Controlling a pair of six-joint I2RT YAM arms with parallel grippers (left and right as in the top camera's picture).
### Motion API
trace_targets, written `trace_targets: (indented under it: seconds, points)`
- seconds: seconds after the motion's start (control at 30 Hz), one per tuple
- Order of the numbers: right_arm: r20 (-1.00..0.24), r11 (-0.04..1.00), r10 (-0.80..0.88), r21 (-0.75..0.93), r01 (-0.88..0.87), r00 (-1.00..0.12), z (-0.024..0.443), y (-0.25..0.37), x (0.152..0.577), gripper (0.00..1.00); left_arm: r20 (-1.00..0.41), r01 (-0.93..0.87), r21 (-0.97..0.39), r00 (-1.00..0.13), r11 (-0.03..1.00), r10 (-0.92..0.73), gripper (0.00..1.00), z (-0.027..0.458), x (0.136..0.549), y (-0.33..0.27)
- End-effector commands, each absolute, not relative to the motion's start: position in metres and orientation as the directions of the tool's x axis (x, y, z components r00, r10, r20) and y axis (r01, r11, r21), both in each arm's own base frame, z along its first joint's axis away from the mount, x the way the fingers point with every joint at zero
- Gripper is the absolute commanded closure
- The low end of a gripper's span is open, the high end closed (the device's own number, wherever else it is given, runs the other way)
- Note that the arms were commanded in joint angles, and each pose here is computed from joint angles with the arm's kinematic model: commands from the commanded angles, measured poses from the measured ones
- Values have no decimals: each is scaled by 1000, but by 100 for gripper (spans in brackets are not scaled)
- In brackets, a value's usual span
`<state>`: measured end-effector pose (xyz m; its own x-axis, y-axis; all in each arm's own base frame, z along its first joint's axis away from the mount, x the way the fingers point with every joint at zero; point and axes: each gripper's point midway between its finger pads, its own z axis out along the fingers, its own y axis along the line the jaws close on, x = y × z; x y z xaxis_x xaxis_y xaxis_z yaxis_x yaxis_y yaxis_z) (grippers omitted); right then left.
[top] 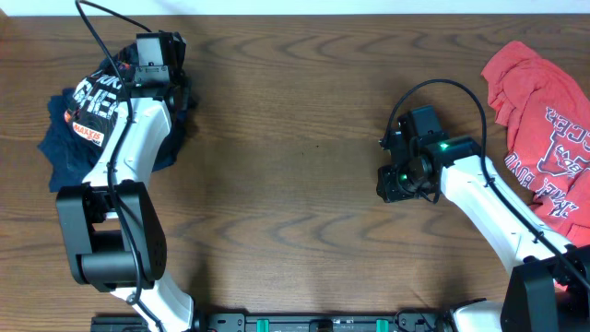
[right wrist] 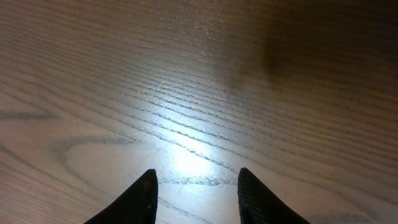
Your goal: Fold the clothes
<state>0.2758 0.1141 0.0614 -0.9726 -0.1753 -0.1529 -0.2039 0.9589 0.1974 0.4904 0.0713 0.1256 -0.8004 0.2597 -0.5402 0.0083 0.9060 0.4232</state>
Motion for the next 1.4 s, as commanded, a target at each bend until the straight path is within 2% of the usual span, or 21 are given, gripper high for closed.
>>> trace_targets:
  seconds: [0.0, 0.03, 0.1, 0.33, 0.5, 0.57, 1.1, 1.37]
  points:
    - [-148, 957, -192, 192, -219, -970, 59, 116, 275, 60, -519, 19, 450, -808, 893, 278, 59, 125, 488, 76]
    - [-147, 957, -192, 192, -219, -970, 59, 115, 274, 60, -506, 26, 449, -817, 893, 278, 59, 122, 485, 75]
    - [-146, 957, -193, 193, -219, -970, 59, 115, 274, 60, -478, 40, 447, -834, 894, 276, 52, 117, 479, 76]
    - [-147, 957, -192, 192, -219, -970, 59, 115, 274, 59, -404, 163, 475, -832, 865, 379, 53, 112, 472, 57]
    - [-148, 957, -192, 192, -218, -970, 59, 115, 275, 59, -396, 205, 469, -820, 859, 413, 76, 110, 472, 33]
    - [-147, 957, -192, 192, -219, -970, 59, 115, 275, 59, -398, 203, 463, -822, 863, 407, 81, 109, 471, 30]
    - [-146, 957, -192, 192, -218, -970, 59, 115, 274, 59, -370, 198, 416, -855, 888, 364, 81, 67, 476, 41]
    - [-139, 957, -192, 191, -217, -972, 59, 115, 273, 59, -497, 32, 531, -797, 847, 342, 81, 110, 512, 65]
